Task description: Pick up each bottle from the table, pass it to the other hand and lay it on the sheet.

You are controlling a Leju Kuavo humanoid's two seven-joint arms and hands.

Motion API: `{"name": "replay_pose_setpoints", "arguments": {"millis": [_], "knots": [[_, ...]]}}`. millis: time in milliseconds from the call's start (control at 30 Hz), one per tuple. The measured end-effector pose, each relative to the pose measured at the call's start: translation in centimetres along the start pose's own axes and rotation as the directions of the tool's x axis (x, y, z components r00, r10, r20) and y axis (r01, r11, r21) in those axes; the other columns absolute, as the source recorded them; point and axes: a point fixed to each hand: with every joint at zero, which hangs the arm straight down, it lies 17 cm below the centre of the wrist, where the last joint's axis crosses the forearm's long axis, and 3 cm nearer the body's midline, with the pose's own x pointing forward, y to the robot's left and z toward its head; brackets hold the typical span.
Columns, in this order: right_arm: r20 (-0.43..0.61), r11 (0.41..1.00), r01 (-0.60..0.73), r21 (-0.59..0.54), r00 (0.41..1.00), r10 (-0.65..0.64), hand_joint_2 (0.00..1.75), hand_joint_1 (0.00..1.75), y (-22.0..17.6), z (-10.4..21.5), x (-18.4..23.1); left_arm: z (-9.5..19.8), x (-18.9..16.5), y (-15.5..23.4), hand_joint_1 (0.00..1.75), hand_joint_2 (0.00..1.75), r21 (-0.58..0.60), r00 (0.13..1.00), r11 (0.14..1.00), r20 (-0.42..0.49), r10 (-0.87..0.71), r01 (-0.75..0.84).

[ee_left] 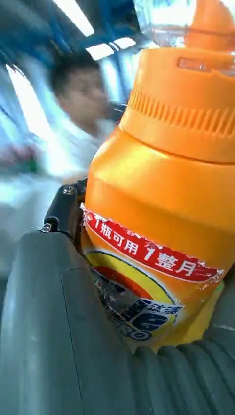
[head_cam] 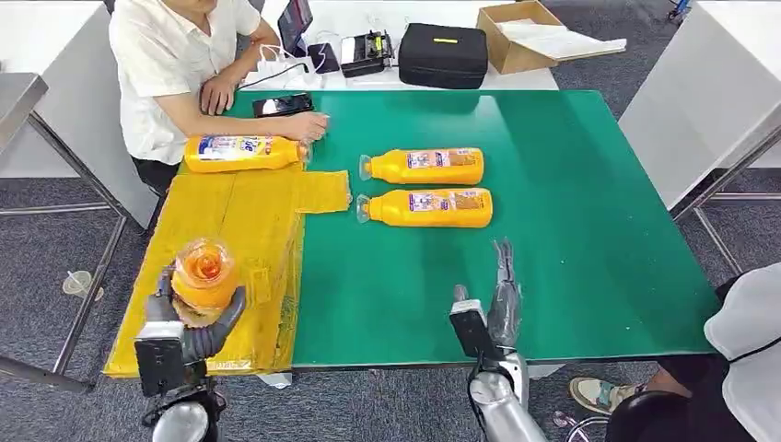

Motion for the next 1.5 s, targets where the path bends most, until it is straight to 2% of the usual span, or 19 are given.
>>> {"name": "replay_pose_setpoints", "arguments": {"millis": [67,100,233,433,700,733,833,900,933,967,1000,1033,1067,1100,1133,1167,1200,1300,1500], "knots": [[0.013,1.0,0.011,-0.021,1.0,-0.011,0.0,0.0,-0.5,-0.5,0.6,-0.2,0.6,-0.3,1.75,1.75,-0.036,0.965,0.97,0.12,-0.233,0.239],[0.018,0.999,0.02,-0.031,1.0,-0.019,0.0,0.0,-0.7,-0.7,0.9,-0.3,0.0,-0.8,1.75,1.75,-0.057,0.939,0.945,0.144,-0.312,0.323],[0.048,0.998,0.041,-0.036,0.998,-0.04,0.0,0.0,-0.6,-1.2,2.2,0.1,-3.4,-2.3,1.75,1.75,-0.139,0.861,0.853,0.165,-0.481,0.503],[0.07,0.998,0.054,-0.035,0.996,-0.052,0.0,0.0,-0.3,-1.5,3.2,0.4,-5.9,-2.8,1.75,1.75,-0.184,0.842,0.822,0.143,-0.52,0.539],[0.07,0.998,0.054,-0.035,0.996,-0.052,0.0,0.0,-0.3,-1.5,3.2,0.4,-6.0,-2.8,1.75,1.75,-0.186,0.842,0.821,0.143,-0.521,0.54],[0.07,0.998,0.054,-0.035,0.996,-0.052,1.75,0.0,-0.3,-1.5,3.2,0.4,-6.0,-2.8,1.75,1.75,-0.187,0.841,0.82,0.143,-0.522,0.541],[0.077,0.997,0.067,-0.04,0.995,-0.064,1.75,0.0,-0.4,-1.7,3.6,0.7,-7.1,-3.6,1.75,1.75,-0.241,0.811,0.775,0.156,-0.563,0.584],[0.109,0.996,0.09,-0.023,0.99,-0.087,1.75,0.0,0.4,-2.1,5.1,1.8,-9.6,-6.6,1.75,1.75,-0.34,0.715,0.63,0.269,-0.646,0.698],[0.123,0.994,0.105,-0.016,0.987,-0.102,1.75,0.0,0.7,-2.5,5.7,2.6,-11.7,-8.1,1.4,1.75,-0.42,0.691,0.56,0.296,-0.659,0.714],[0.133,0.994,0.113,-0.009,0.985,-0.11,1.75,0.0,1.0,-2.8,6.2,2.3,-12.7,-8.8,0.84,1.75,-0.446,0.672,0.52,0.318,-0.669,0.729],[0.141,0.993,0.115,-0.004,0.983,-0.113,1.75,0.0,1.1,-2.9,6.5,1.8,-12.9,-9.0,0.51,1.75,-0.45,0.663,0.506,0.328,-0.673,0.736],[0.148,0.993,0.118,0.0,0.982,-0.116,1.75,0.0,1.3,-3.0,6.7,1.7,-13.3,-9.3,0.3,1.75,-0.462,0.657,0.491,0.335,-0.675,0.739],[0.154,0.993,0.12,0.003,0.981,-0.119,1.75,0.0,1.4,-3.2,7.0,1.6,-13.8,-9.5,0.35,1.75,-0.48,0.653,0.472,0.341,-0.676,0.739],[0.154,0.992,0.125,0.003,0.98,-0.124,1.75,0.0,1.4,-3.3,7.0,1.6,-14.2,-9.8,0.49,1.75,-0.498,0.657,0.463,0.342,-0.672,0.733],[0.154,0.992,0.129,0.003,0.98,-0.128,1.75,0.0,1.4,-3.3,7.1,1.5,-14.4,-10.1,0.44,1.75,-0.517,0.664,0.455,0.345,-0.664,0.725],[0.155,0.991,0.132,0.004,0.979,-0.131,1.75,0.0,1.5,-3.4,7.2,1.5,-14.8,-10.5,0.23,1.75,-0.544,0.671,0.443,0.347,-0.655,0.713],[0.155,0.99,0.138,0.007,0.978,-0.137,1.75,0.0,1.6,-3.3,7.3,1.5,-15.1,-10.9,0.09,1.75,-0.567,0.676,0.426,0.355,-0.646,0.705],[0.155,0.989,0.146,0.009,0.977,-0.145,1.75,0.0,1.7,-3.4,7.4,1.7,-15.6,-11.5,0.0,1.75,-0.609,0.684,0.395,0.364,-0.632,0.688],[0.16,0.989,0.147,0.016,0.976,-0.148,1.75,0.0,1.8,-3.4,7.5,1.7,-16.7,-12.3,0.0,1.75,-0.694,0.716,0.355,0.332,-0.614,0.626]]}}
